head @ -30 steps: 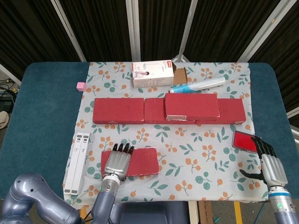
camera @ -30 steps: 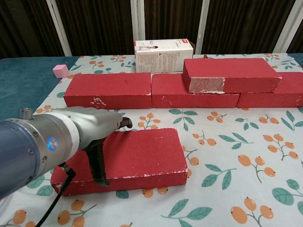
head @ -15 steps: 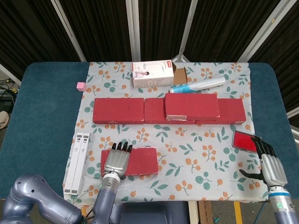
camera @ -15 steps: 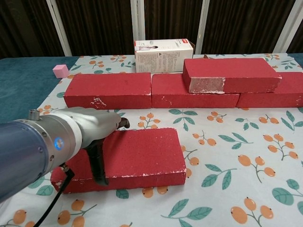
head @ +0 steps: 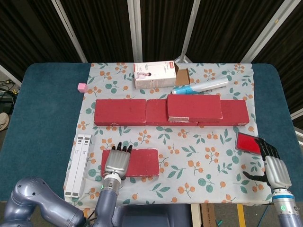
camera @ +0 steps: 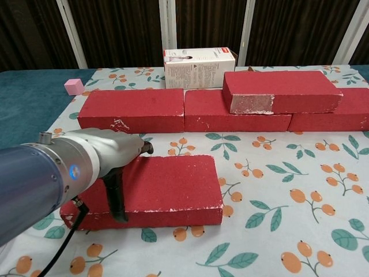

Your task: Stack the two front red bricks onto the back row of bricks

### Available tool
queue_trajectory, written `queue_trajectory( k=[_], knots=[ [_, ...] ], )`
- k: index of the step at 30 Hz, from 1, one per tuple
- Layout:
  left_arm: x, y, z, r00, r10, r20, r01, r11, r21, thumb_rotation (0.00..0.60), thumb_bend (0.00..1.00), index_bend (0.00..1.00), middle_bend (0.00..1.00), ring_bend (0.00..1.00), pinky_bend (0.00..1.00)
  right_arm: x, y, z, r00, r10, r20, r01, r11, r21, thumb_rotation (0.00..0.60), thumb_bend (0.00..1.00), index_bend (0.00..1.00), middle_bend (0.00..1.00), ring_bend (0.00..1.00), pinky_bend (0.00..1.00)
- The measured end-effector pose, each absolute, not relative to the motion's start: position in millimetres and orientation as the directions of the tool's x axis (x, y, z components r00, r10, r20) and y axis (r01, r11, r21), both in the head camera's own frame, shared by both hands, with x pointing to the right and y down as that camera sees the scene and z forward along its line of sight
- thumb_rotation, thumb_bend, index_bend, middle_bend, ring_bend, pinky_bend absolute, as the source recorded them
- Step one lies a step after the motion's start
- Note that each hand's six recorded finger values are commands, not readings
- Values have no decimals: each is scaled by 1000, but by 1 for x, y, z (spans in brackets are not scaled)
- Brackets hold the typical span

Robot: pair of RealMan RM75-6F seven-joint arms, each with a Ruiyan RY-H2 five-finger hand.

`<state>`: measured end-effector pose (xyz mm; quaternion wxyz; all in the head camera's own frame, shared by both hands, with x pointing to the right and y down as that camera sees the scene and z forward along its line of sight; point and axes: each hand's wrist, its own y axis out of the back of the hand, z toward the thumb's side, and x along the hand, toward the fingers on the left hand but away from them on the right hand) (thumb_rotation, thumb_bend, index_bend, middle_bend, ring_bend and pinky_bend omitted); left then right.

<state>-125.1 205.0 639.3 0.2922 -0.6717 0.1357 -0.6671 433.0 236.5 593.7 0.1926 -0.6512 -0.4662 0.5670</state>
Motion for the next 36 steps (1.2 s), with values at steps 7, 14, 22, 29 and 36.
queue_trajectory(
  k=[7, 14, 22, 29, 36],
  knots=[
    [-127, 202, 641, 62, -572, 818, 208, -794, -572, 600, 0, 200, 331, 0, 186, 433, 236, 593, -81, 828, -554, 391, -485, -782, 600, 152, 0, 0, 0, 0],
    [-129, 190, 640, 53, -598, 800, 193, -780, -596, 600, 0, 241, 353, 0, 190, 434, 236, 594, -87, 828, -554, 392, -483, -783, 600, 152, 0, 0, 0, 0],
    [-133, 176, 635, 55, -626, 778, 186, -759, -624, 600, 0, 272, 385, 0, 178, 434, 236, 595, -91, 826, -556, 394, -482, -782, 600, 152, 0, 0, 0, 0],
    [-130, 157, 619, 103, -678, 728, 196, -704, -683, 600, 0, 303, 408, 0, 124, 435, 236, 597, -97, 824, -559, 391, -485, -782, 600, 153, 0, 0, 0, 0],
    [-131, 126, 592, 143, -719, 680, 171, -659, -732, 600, 0, 313, 417, 41, 117, 437, 236, 600, -109, 819, -564, 386, -488, -783, 600, 152, 0, 0, 0, 0]
  ],
)
